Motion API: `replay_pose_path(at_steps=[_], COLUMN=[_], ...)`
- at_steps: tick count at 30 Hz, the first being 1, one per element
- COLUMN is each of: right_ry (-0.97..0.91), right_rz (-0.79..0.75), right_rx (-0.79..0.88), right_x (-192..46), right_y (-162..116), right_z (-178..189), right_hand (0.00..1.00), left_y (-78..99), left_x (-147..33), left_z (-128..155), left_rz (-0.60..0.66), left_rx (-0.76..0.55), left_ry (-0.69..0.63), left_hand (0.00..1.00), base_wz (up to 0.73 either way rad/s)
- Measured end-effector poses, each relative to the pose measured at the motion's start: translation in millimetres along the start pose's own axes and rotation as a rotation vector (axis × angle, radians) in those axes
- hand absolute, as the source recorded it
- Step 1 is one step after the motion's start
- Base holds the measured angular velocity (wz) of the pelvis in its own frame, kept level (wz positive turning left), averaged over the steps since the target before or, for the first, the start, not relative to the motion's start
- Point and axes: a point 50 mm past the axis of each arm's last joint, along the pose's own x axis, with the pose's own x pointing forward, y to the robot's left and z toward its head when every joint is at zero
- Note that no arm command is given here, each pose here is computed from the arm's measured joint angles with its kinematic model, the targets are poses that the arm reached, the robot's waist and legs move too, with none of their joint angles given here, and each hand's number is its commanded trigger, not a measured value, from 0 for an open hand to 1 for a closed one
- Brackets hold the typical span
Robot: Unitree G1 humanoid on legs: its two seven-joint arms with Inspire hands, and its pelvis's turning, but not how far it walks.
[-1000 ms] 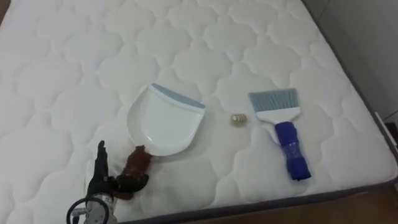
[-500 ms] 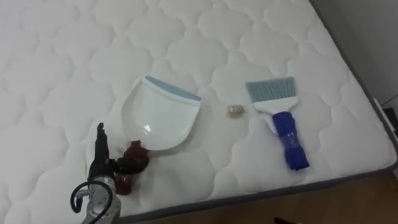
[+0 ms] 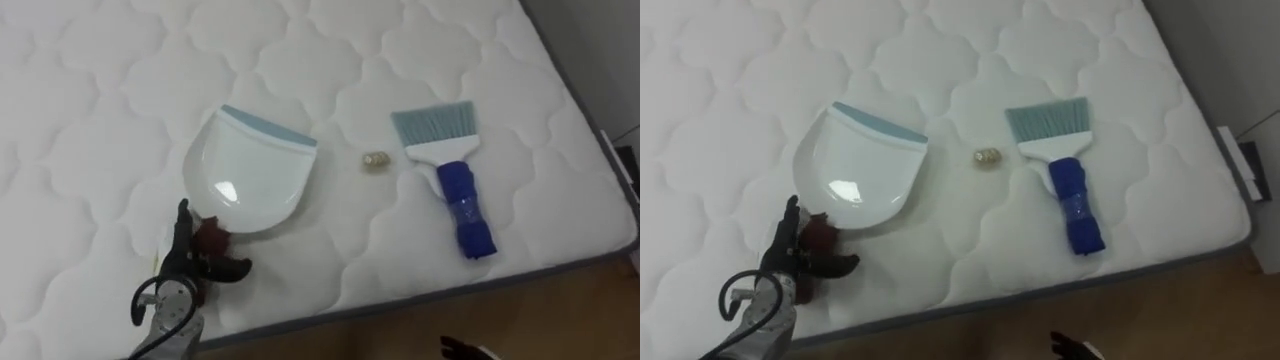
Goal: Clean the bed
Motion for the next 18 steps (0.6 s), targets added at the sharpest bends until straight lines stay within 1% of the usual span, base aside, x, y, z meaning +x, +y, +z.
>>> replay_pose_path(at_steps=[3,4,6,7,8,9,14,16,18], right_ry=[-0.017,-0.028,-0.042,-0.036,-0.034,-0.034,-0.027,-0.014,-0.007], right_rz=[-0.006,-0.008,-0.027,-0.037,-0.038,-0.037,-0.038,-0.039,-0.039], right_rx=[0.015,0.016,0.003,0.006,0.006,0.003,0.004,0.009,0.01], right_x=[1.3,2.2,2.9,3.0,3.1,3.2,3.6,3.8,4.0], right_y=[-0.6,0.6,-2.0,-1.5,-1.1,-0.6,0.4,0.3,0.3], right_z=[6.4,10.9,16.4,15.5,15.6,15.9,16.3,15.8,16.1], right_hand=[0.0,0.0,0.0,0.0,0.0,0.0,0.0,0.0,0.0], left_y=[0.6,5.7,12.2,13.0,13.1,12.8,15.2,27.3,31.0], left_x=[0.0,0.8,1.8,2.2,2.0,2.7,3.1,6.4,8.0], left_z=[-1.5,-3.6,-6.2,-7.8,-9.1,-8.1,-9.7,-10.2,-10.2], left_rz=[-0.001,0.016,0.048,0.05,0.05,0.05,0.064,0.102,0.113], left_rx=[0.012,0.018,0.016,0.019,0.022,0.023,0.03,0.044,0.055], left_ry=[0.004,0.011,0.026,0.037,0.042,0.042,0.051,0.06,0.071], left_hand=[0.0,0.0,0.0,0.42,0.65,1.0,1.0,1.0,1.0], base_wz=[-0.29,-0.48,0.1,0.37,0.27,0.21,0.0,-0.1,0.0])
